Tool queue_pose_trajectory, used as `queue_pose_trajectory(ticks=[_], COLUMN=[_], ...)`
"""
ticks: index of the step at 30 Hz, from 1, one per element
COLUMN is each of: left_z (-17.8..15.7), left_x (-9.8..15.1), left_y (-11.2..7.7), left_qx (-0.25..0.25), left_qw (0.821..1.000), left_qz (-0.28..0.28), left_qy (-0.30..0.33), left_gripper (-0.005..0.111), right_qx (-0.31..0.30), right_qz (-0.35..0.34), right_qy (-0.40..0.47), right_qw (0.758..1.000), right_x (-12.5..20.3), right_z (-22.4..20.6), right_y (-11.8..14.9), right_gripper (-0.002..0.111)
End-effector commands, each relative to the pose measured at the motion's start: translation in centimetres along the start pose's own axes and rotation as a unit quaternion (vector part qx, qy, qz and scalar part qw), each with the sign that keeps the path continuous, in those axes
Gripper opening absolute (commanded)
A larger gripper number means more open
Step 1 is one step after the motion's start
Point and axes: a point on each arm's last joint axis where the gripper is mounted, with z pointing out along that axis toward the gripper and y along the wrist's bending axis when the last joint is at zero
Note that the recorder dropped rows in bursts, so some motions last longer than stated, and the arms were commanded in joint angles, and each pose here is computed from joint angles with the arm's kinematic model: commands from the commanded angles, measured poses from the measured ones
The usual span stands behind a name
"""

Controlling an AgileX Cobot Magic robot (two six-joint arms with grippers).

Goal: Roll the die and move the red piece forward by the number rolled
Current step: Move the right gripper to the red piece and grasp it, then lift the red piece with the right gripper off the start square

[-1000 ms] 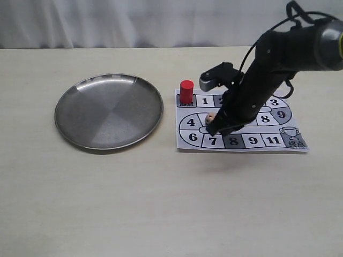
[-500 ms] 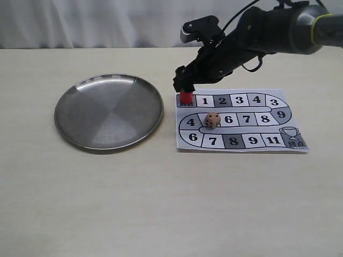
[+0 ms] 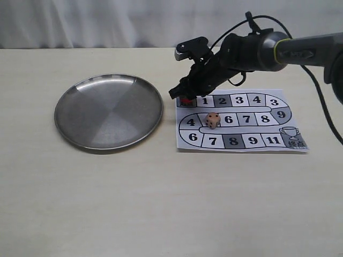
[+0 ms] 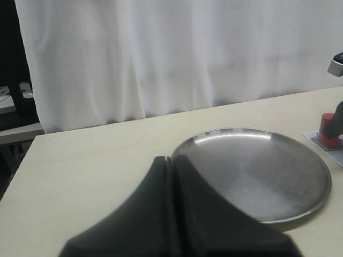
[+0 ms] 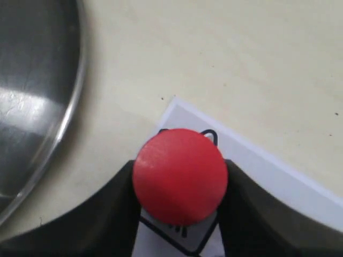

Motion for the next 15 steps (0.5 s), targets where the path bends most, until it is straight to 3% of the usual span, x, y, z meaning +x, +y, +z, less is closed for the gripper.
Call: queue_pose_trajectory(ticks=[1, 8, 15], left_z=[0.0, 0.0, 0.0], left_x=[0.0, 0.0, 0.0], left_y=[0.0, 0.0, 0.0], left_qx=[0.002, 0.002, 0.002], left_qw=[1.0, 1.0, 1.0], left_qz=[-0.002, -0.002, -0.002], left_qy=[-0.004, -0.004, -0.004], left_gripper=[0.0, 0.0, 0.0], right_qx=[0.005, -0.001, 0.017], right_qz=[-0.003, 0.021, -0.014], right_qy=[-0.01, -0.002, -0.041], right_qw=[1.0, 1.0, 0.999], right_x=[-0.3, -0.4, -3.3], right_z=[-0.1, -0.6, -6.5], right_y=[-0.2, -0.2, 0.1], right_gripper=[0.004, 0.004, 0.004])
